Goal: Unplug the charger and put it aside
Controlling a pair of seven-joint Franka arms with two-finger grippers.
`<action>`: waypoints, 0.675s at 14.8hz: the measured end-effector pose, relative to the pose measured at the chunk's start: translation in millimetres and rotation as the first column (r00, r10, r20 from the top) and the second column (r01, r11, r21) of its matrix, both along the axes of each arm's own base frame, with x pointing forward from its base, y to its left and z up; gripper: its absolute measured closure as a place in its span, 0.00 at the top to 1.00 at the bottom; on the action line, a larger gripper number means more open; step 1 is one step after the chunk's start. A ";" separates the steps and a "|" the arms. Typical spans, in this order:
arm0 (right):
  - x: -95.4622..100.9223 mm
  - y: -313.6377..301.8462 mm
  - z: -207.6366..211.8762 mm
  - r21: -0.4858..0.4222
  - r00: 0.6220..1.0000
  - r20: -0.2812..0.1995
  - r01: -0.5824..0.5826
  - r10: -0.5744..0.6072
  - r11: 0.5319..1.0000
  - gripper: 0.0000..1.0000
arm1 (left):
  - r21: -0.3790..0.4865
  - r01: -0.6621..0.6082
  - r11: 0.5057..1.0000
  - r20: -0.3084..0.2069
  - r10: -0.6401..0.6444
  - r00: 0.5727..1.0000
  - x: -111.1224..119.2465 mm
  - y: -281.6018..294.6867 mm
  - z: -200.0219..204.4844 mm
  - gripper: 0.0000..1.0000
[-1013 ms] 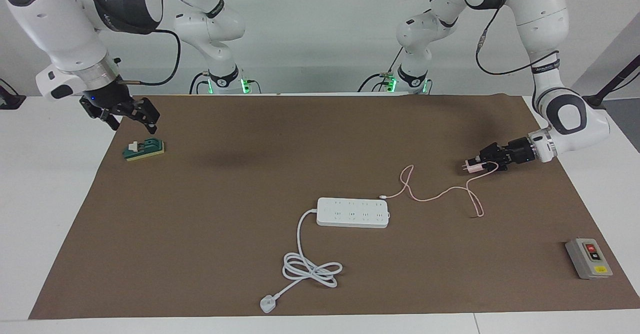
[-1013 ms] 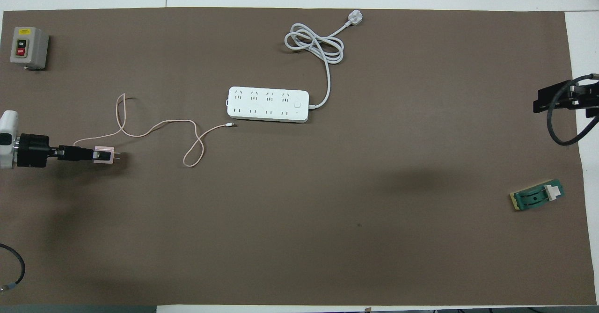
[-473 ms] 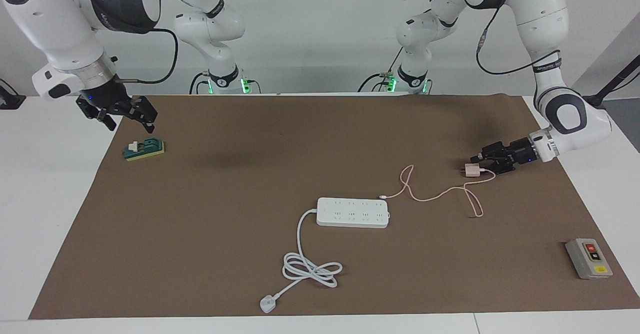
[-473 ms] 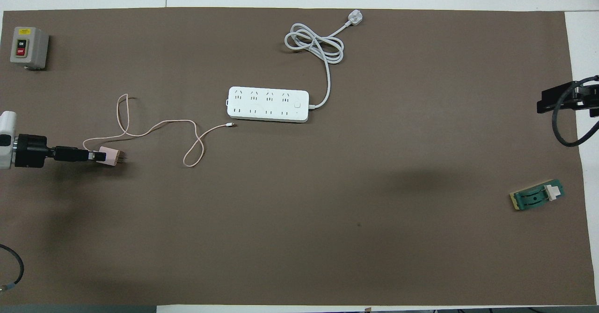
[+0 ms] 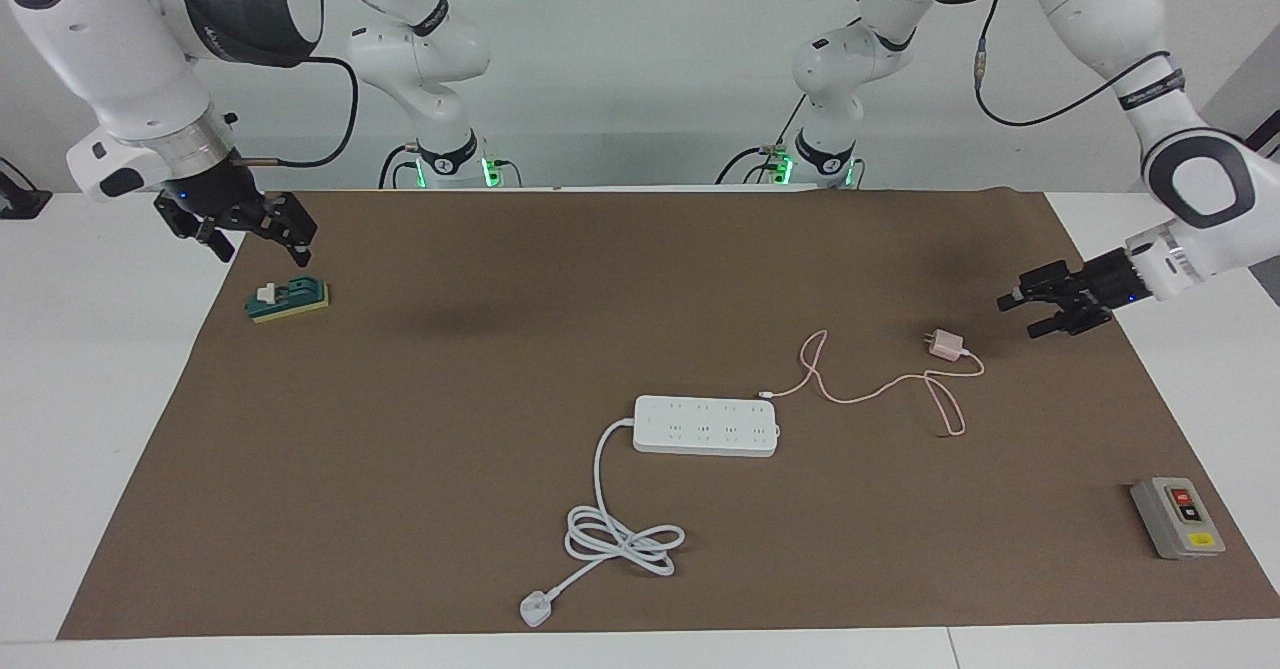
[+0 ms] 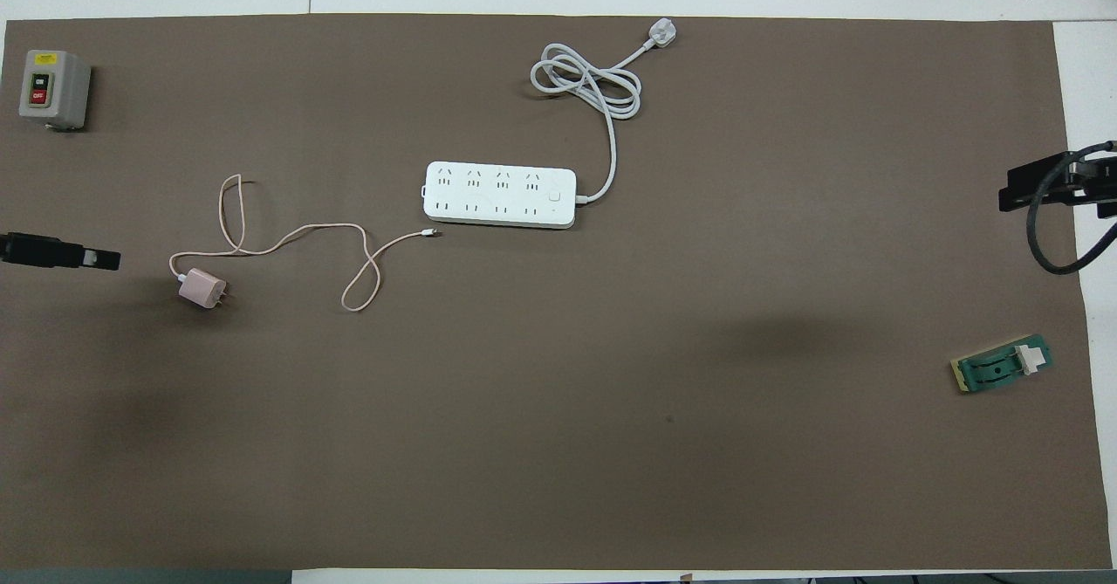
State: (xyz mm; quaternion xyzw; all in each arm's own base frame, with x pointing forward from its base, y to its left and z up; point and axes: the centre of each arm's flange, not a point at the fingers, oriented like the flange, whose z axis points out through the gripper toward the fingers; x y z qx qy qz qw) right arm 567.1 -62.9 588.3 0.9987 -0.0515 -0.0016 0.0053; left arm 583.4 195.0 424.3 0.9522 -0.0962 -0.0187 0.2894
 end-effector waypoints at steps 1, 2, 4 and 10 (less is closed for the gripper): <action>-1.0 -0.1 1.7 0.001 1.000 0.001 0.000 0.000 1.000 1.00 | 0.055 -0.030 0.998 -0.013 0.030 0.999 6.3 -4.3 37.6 1.00; -2.5 -0.1 3.6 0.002 1.000 0.002 0.000 0.000 1.000 1.00 | 0.098 -0.071 0.993 -0.030 0.074 0.997 10.5 -12.3 71.8 1.00; -5.3 -0.3 7.3 0.003 1.000 0.002 0.000 0.000 1.000 1.00 | 0.201 -0.172 0.964 -0.093 0.193 0.977 13.9 -35.9 117.6 1.00; -6.2 -0.4 8.5 0.004 1.000 0.002 0.000 0.000 1.000 1.00 | 0.465 -0.304 0.831 -0.022 0.354 0.935 -16.4 -86.7 217.6 1.00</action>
